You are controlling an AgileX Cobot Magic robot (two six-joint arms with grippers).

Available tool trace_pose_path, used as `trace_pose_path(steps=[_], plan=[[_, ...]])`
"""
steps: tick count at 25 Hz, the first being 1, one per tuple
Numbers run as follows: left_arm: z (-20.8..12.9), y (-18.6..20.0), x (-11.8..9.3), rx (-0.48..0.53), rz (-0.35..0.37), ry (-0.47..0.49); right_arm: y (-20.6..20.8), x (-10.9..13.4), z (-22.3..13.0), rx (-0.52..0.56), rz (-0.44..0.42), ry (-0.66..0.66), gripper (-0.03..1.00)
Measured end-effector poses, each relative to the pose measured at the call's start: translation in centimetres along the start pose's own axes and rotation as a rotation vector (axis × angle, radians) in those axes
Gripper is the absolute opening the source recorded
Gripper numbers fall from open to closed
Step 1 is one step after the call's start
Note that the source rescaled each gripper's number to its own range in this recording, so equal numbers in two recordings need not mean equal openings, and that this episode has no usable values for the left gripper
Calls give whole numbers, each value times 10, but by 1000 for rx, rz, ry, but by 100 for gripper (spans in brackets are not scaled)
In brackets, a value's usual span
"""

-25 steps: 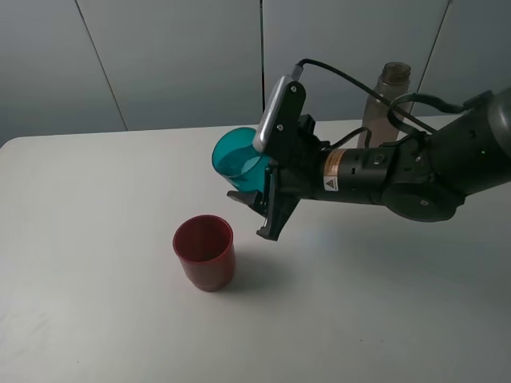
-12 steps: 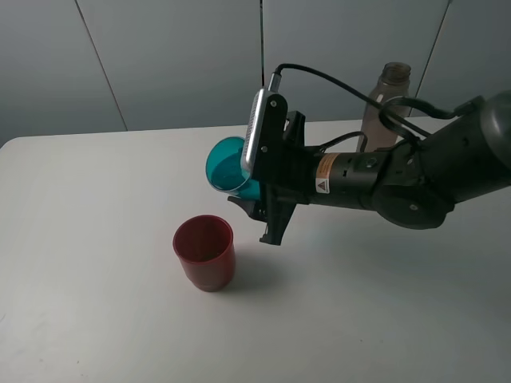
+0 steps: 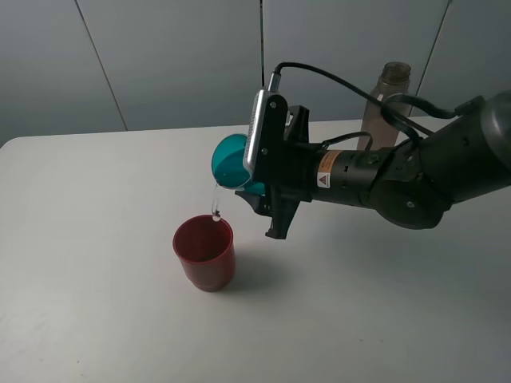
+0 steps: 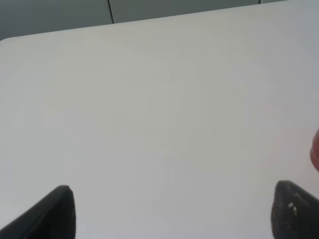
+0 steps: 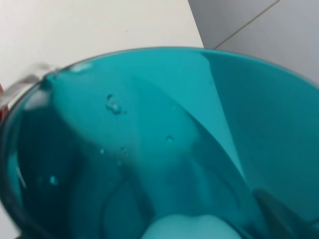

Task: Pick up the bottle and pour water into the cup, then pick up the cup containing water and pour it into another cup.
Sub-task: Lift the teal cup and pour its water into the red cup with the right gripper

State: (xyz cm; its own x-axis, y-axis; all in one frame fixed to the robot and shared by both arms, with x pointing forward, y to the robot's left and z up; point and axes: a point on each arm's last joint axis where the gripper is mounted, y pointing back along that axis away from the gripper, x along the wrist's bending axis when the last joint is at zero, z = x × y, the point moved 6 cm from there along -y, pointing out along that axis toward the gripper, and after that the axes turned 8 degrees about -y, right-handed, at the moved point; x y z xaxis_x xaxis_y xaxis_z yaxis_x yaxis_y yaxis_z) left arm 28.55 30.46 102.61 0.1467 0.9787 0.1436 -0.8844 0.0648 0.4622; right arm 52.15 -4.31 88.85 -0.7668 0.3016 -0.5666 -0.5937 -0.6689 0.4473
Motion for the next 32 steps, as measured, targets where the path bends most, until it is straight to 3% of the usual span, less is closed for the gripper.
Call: trace_pose_path(steps=[32], plan=[[0, 0, 0, 0, 0, -2, -2, 4, 12, 22, -40, 198, 2]])
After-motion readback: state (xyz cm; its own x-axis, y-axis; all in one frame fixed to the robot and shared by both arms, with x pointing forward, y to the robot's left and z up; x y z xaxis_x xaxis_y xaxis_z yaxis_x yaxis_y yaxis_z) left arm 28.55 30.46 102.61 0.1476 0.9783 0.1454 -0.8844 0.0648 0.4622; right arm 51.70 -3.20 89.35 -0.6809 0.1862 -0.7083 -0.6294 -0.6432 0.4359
